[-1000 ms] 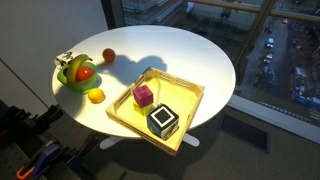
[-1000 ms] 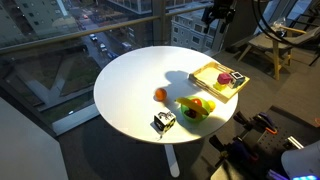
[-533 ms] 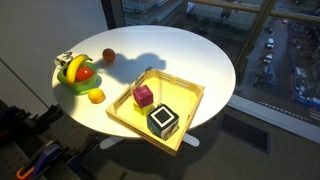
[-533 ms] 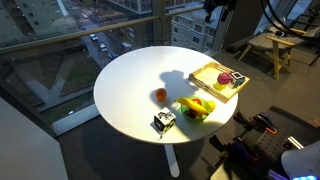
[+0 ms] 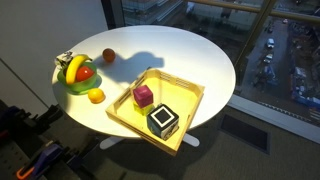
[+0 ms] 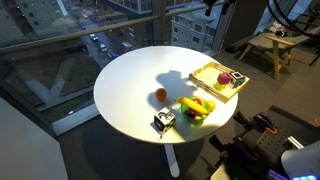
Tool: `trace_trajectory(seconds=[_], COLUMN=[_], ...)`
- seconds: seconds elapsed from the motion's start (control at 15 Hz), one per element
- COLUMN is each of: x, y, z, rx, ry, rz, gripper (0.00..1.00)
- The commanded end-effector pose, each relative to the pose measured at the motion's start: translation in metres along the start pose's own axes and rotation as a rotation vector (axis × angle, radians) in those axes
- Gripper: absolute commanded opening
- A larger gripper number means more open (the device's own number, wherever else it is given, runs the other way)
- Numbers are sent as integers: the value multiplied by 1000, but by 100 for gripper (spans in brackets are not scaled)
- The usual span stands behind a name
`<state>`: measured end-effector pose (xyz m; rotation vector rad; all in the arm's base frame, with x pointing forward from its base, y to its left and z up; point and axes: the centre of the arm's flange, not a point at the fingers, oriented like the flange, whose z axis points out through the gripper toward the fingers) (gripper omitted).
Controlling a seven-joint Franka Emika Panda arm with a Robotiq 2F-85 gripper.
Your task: Move a black and white cube from the table to the tray
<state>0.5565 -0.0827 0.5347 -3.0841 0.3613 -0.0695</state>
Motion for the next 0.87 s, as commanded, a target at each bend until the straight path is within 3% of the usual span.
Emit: trace_trajectory(seconds=[0.0, 0.8], x=[0, 0], y=[-2, -1], z=[-9, -1], rx=[-2, 0], ry=[18, 2], rz=[-26, -4], gripper=[100, 100])
